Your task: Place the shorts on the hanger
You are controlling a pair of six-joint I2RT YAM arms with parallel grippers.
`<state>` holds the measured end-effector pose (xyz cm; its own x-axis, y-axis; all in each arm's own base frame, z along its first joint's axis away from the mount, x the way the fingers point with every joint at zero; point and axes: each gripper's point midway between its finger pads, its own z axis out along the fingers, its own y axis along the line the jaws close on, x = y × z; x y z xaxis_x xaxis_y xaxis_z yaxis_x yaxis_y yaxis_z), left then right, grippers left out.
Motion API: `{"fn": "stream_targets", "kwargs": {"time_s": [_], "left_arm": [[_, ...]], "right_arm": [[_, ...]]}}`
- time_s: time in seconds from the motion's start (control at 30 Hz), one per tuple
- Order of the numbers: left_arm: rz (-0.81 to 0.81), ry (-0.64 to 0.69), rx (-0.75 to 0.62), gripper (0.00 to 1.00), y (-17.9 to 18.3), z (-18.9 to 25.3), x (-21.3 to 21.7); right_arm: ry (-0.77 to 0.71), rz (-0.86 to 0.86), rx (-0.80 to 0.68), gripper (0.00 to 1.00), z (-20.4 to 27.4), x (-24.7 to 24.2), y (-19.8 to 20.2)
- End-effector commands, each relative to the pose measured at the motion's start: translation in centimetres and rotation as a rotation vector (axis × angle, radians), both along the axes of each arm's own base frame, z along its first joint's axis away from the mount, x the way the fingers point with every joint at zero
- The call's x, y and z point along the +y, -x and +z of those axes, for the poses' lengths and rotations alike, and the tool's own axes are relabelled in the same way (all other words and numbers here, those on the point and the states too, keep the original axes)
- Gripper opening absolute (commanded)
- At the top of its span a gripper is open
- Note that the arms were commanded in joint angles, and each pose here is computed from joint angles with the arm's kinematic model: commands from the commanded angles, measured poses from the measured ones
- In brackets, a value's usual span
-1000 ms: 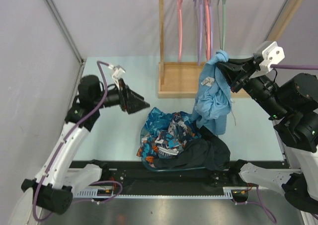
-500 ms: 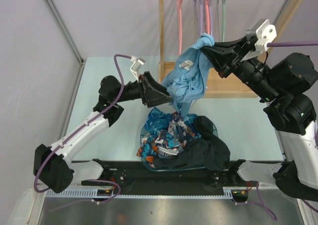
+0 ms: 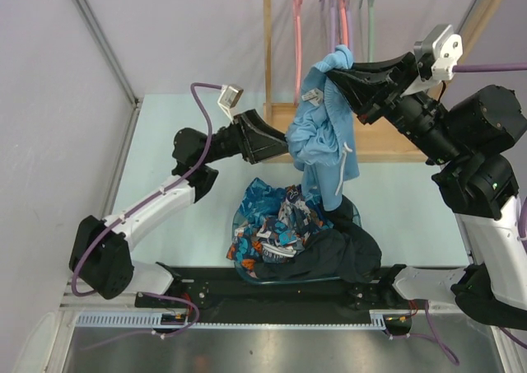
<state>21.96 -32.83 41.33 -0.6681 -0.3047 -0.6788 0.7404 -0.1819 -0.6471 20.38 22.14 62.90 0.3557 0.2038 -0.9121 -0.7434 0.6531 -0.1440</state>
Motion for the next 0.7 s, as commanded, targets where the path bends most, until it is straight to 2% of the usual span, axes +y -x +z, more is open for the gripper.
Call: {"fn": "stream_targets", "kwargs": {"time_s": [0.0, 0.13, 0.17, 0.2, 0.3, 0.43, 0.67], "left_arm": [[-0.034, 0.085, -0.028, 0.65, 1.6, 1.8, 0.5], [-0.039, 0.064, 0.042, 0.65, 1.3, -0.4, 0.6], [-0.046, 0.058, 0.079, 0.66, 1.3, -1.3, 0.6], [-0.047, 0.062, 0.079, 0.71, 1.4, -1.5, 0.7], [-0.062, 0.067, 0.087, 0.76, 1.6, -1.7, 0.8], [-0.067, 0.089, 0.086, 0.79, 1.4, -1.0, 0.7], [-0.079, 0.176, 0.025, 0.80, 1.6, 3.4, 1.1]], "right_arm": [[-0.125, 0.027, -0.102, 0.00, 4.1, -1.2, 2.0], [-0.138, 0.020, -0.106, 0.00, 4.6, -1.6, 2.1], [-0.144, 0.020, -0.108, 0.00, 4.8, -1.7, 2.2], [-0.146, 0.021, -0.106, 0.00, 4.8, -1.7, 2.3], [-0.147, 0.023, -0.104, 0.00, 4.8, -1.7, 2.3], [-0.144, 0.032, -0.102, 0.00, 4.7, -1.6, 2.4], [-0.121, 0.052, -0.043, 0.00, 2.5, -0.7, 1.8]]}}
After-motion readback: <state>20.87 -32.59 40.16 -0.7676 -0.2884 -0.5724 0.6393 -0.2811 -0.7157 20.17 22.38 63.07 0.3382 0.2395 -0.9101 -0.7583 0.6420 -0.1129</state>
